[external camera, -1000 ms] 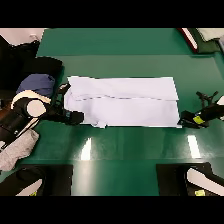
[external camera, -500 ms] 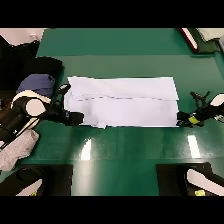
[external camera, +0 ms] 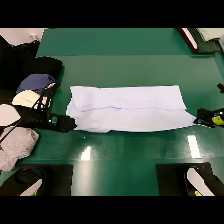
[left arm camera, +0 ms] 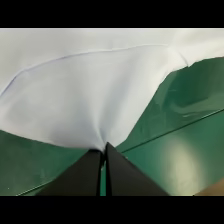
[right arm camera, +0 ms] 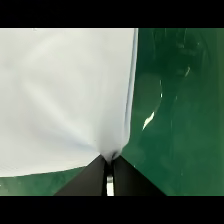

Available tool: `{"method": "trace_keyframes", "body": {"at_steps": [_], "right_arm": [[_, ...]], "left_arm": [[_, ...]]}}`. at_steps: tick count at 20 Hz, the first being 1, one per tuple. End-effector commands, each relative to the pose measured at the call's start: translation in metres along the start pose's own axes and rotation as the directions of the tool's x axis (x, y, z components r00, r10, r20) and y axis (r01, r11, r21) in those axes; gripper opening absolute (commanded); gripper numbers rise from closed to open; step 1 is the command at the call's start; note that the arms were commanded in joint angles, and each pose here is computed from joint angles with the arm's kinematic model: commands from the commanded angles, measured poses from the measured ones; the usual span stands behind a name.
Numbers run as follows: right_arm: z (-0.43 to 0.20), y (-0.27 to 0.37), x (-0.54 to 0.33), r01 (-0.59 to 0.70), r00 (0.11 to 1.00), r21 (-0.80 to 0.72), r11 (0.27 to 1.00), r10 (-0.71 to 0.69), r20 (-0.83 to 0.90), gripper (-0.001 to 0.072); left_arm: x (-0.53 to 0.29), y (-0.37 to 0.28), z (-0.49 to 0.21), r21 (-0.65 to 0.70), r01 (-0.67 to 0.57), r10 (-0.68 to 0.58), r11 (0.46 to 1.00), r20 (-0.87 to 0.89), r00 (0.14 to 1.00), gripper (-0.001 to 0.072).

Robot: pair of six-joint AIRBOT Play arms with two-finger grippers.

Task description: Fold the shirts.

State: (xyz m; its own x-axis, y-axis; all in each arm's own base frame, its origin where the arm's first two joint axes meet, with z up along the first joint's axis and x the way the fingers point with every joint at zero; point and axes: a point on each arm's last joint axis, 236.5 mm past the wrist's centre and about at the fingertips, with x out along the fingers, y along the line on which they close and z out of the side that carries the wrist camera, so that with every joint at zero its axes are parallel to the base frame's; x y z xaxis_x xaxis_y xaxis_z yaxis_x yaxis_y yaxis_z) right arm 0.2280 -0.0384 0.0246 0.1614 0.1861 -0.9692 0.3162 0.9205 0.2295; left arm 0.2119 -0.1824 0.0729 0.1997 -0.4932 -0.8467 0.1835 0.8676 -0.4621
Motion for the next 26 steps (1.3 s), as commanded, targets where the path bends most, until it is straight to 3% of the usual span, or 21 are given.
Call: {"method": "trace_keyframes", "body": {"at_steps": [1, 9, 18, 24, 25, 26], "right_arm": [[0.008, 0.01, -0.014, -0.004, 0.997, -0.026, 1.0, 0.006, 0.079, 0.001], [0.114, 0.048, -0.022, -0.007, 0.967, -0.125, 0.992, 0.038, 0.252, 0.001], [0.185, 0.073, 0.043, -0.014, 0.974, -0.158, 0.987, 0.049, 0.22, 0.0011], [0.209, 0.068, 0.068, -0.008, 0.963, -0.138, 0.99, 0.045, 0.267, 0.0015], [0.214, 0.068, 0.068, -0.007, 0.958, -0.137, 0.99, 0.046, 0.284, 0.0052], [0.218, 0.07, 0.067, -0.017, 0.951, -0.134, 0.991, 0.058, 0.303, 0.0262]], "left_arm": [[-0.009, -0.008, 0.005, 0.008, 0.026, -0.026, 1.0, 0.052, 0.998, 0.0026], [-0.034, 0.044, 0.108, -0.027, -0.199, 0.189, 0.98, 0.462, 0.867, 0.0027], [0.032, 0.064, 0.168, -0.012, -0.224, 0.198, 0.975, 0.514, 0.834, 0.0027], [0.036, 0.108, 0.191, -0.138, -0.216, 0.256, 0.967, 0.541, 0.801, 0.0029], [0.03, 0.11, 0.196, -0.146, -0.214, 0.259, 0.966, 0.555, 0.79, 0.0112], [0.026, 0.107, 0.201, -0.14, -0.212, 0.254, 0.967, 0.567, 0.784, 0.0398]]}}
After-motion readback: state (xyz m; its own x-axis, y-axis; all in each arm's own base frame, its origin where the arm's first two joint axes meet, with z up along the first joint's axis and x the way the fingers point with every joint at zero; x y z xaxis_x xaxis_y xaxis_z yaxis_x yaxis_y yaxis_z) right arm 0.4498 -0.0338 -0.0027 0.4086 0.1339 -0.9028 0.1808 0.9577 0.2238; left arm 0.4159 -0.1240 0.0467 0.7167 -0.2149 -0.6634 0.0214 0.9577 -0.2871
